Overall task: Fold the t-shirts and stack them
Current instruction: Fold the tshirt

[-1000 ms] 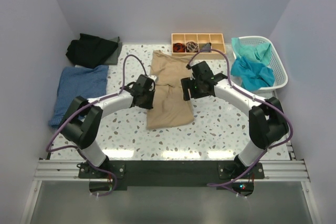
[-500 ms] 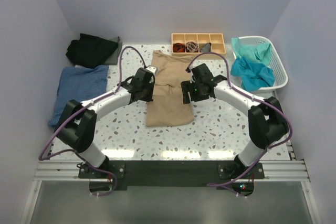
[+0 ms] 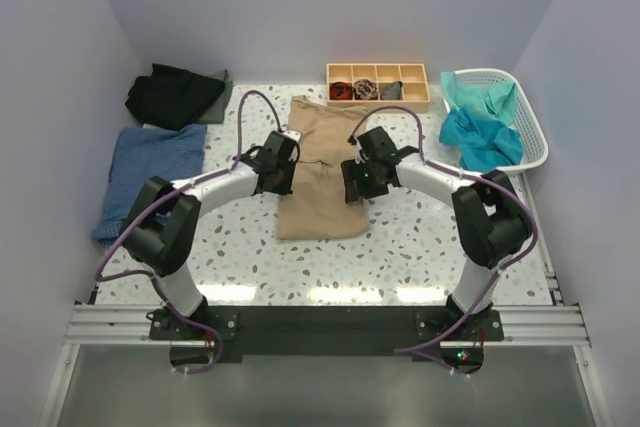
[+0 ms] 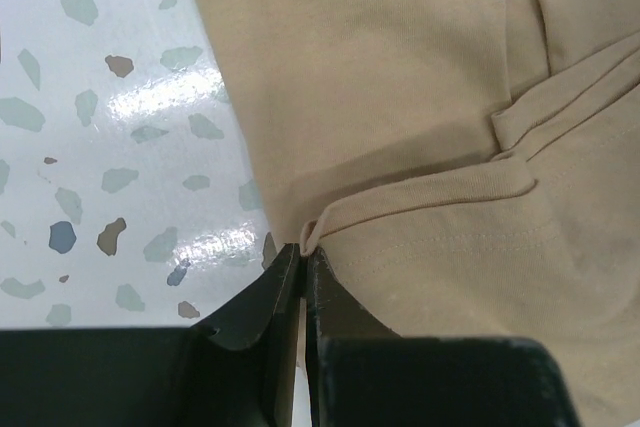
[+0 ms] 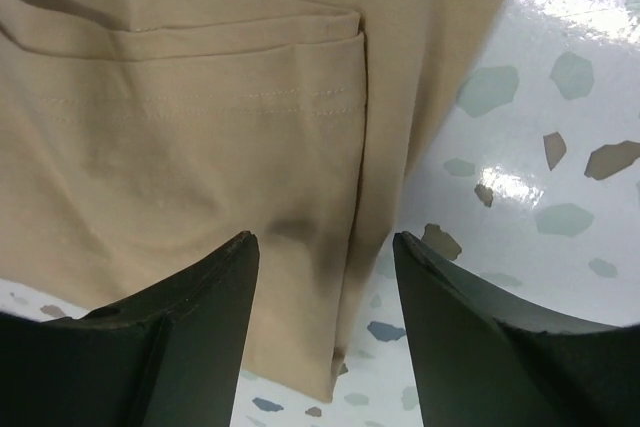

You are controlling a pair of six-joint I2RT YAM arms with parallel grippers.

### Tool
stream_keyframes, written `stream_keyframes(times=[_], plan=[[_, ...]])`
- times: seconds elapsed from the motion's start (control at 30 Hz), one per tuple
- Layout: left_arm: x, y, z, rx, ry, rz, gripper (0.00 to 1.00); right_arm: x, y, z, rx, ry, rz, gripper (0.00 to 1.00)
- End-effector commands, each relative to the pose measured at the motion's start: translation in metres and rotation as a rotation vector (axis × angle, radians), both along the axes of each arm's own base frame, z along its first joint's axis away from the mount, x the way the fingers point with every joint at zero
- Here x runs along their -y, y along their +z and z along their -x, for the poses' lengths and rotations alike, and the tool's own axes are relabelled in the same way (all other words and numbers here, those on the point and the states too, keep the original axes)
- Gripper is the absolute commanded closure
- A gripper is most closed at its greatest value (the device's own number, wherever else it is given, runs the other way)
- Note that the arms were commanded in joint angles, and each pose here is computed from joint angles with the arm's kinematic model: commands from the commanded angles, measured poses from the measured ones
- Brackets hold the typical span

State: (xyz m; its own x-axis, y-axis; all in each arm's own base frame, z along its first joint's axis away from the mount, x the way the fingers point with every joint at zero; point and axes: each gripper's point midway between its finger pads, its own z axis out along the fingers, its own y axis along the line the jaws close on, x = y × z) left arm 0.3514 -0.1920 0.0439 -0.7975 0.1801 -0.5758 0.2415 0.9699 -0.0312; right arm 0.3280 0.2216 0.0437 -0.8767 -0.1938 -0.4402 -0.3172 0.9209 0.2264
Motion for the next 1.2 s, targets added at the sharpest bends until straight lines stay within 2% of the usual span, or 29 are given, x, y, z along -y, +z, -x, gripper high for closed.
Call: stream_keyframes(times=[0.0,0.1,0.23,0.27,0.33,0.37,0.77,0.93,0.97,1.0,1.03,1.07,1.13,1.17], plan=[[0.007,0.018,-0.021,0.073,0.0,0.036,0.91,-0.013,0.006,-0.028,0.075,0.012,-0.027,0.42],[0.007,0.018,-0.021,0.074,0.0,0.034,0.91,-0.018,0.007,-0.035,0.079,0.024,-0.032,0.47],[0.004,0.018,-0.02,0.073,0.006,0.026,0.91,-0.018,0.006,-0.039,0.08,0.021,-0.026,0.62],[0.004,0.018,-0.02,0.073,0.005,0.025,0.91,-0.017,0.006,-0.038,0.079,0.021,-0.019,0.75],[0.003,0.019,-0.02,0.076,0.008,0.023,0.91,-0.014,0.006,-0.036,0.079,0.016,-0.009,0.95],[0.002,0.018,-0.02,0.074,0.008,0.017,0.91,-0.013,0.008,-0.035,0.083,0.018,-0.008,1.0],[-0.01,0.026,-0.029,0.104,0.047,-0.008,0.91,0.016,0.019,-0.016,0.108,-0.034,0.069,1.0],[-0.009,0.025,-0.035,0.106,0.041,-0.019,0.91,0.025,0.008,-0.014,0.096,-0.054,0.108,1.0],[-0.009,0.023,-0.035,0.101,0.041,-0.02,0.91,0.026,0.004,-0.013,0.081,-0.053,0.122,0.91],[-0.007,0.023,-0.036,0.102,0.039,-0.013,0.88,0.026,0.004,-0.015,0.08,-0.052,0.126,0.76],[-0.006,0.021,-0.036,0.097,0.039,-0.011,0.83,0.027,-0.002,-0.015,0.069,-0.059,0.141,0.51],[-0.005,0.02,-0.035,0.092,0.04,-0.009,0.76,0.028,-0.003,-0.015,0.066,-0.059,0.149,0.44],[-0.007,0.02,-0.036,0.095,0.049,-0.013,0.61,0.031,0.001,-0.018,0.079,-0.075,0.16,0.4],[-0.008,0.024,-0.036,0.102,0.057,-0.015,0.5,0.03,0.004,-0.018,0.085,-0.075,0.158,0.38]])
